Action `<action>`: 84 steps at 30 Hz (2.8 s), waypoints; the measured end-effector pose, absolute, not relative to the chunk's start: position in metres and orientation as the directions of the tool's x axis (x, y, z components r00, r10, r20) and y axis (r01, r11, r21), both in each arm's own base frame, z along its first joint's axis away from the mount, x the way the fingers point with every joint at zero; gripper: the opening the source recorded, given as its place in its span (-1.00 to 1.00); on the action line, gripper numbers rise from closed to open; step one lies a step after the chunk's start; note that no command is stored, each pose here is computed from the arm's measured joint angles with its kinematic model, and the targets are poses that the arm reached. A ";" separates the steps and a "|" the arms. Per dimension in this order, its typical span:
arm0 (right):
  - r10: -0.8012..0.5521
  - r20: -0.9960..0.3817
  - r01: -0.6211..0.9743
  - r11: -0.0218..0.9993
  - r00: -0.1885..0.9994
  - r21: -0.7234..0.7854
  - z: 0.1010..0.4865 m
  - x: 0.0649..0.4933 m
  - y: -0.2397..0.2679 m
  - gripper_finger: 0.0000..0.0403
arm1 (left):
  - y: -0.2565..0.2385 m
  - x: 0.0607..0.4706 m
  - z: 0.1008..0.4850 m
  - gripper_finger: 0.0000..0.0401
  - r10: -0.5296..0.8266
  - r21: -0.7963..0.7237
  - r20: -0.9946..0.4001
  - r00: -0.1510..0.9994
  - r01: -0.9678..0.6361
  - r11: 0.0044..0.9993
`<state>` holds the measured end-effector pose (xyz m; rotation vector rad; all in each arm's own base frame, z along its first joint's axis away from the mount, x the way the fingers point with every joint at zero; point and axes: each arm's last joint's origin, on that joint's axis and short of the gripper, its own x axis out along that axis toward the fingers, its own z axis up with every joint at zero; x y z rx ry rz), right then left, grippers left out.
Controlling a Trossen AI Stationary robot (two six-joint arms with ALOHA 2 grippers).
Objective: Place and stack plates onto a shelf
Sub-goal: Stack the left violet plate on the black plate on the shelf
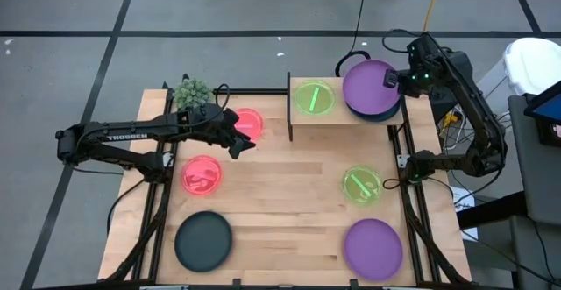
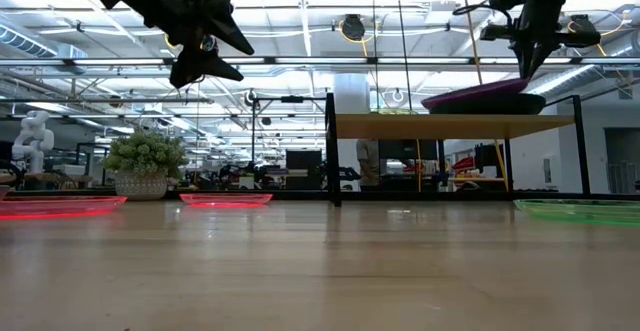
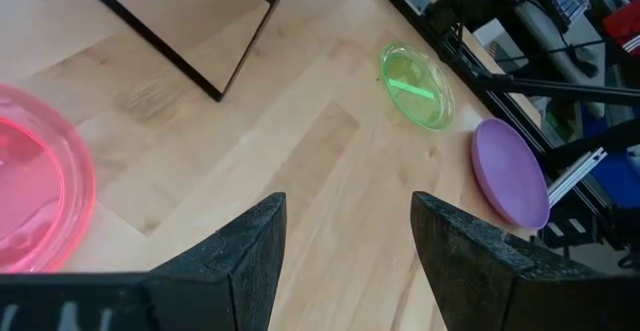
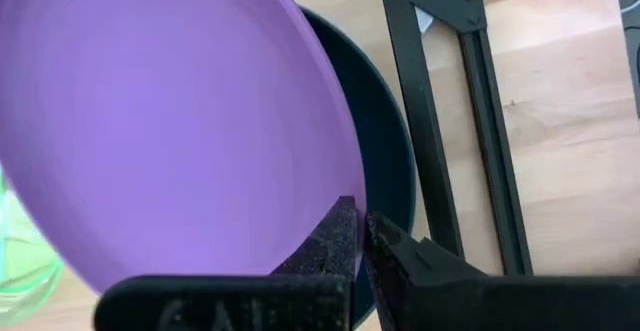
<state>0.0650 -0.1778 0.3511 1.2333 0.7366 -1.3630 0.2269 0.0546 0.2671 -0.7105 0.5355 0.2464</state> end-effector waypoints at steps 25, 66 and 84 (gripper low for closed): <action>-0.293 -0.945 0.951 -0.218 0.149 0.218 0.350 0.061 -0.167 -1.00 | 0.055 0.227 0.267 0.10 0.036 -0.541 -0.548 0.836 -0.387 0.747; -0.352 -0.910 0.917 -0.243 0.220 0.316 0.295 0.054 -0.135 -0.97 | 0.056 0.226 0.265 0.10 0.083 -0.509 -0.563 0.822 -0.424 0.749; -0.516 -0.780 0.825 -0.222 0.353 0.520 0.312 0.056 -0.129 -1.00 | 0.056 0.226 0.265 0.10 0.083 -0.530 -0.563 0.822 -0.436 0.727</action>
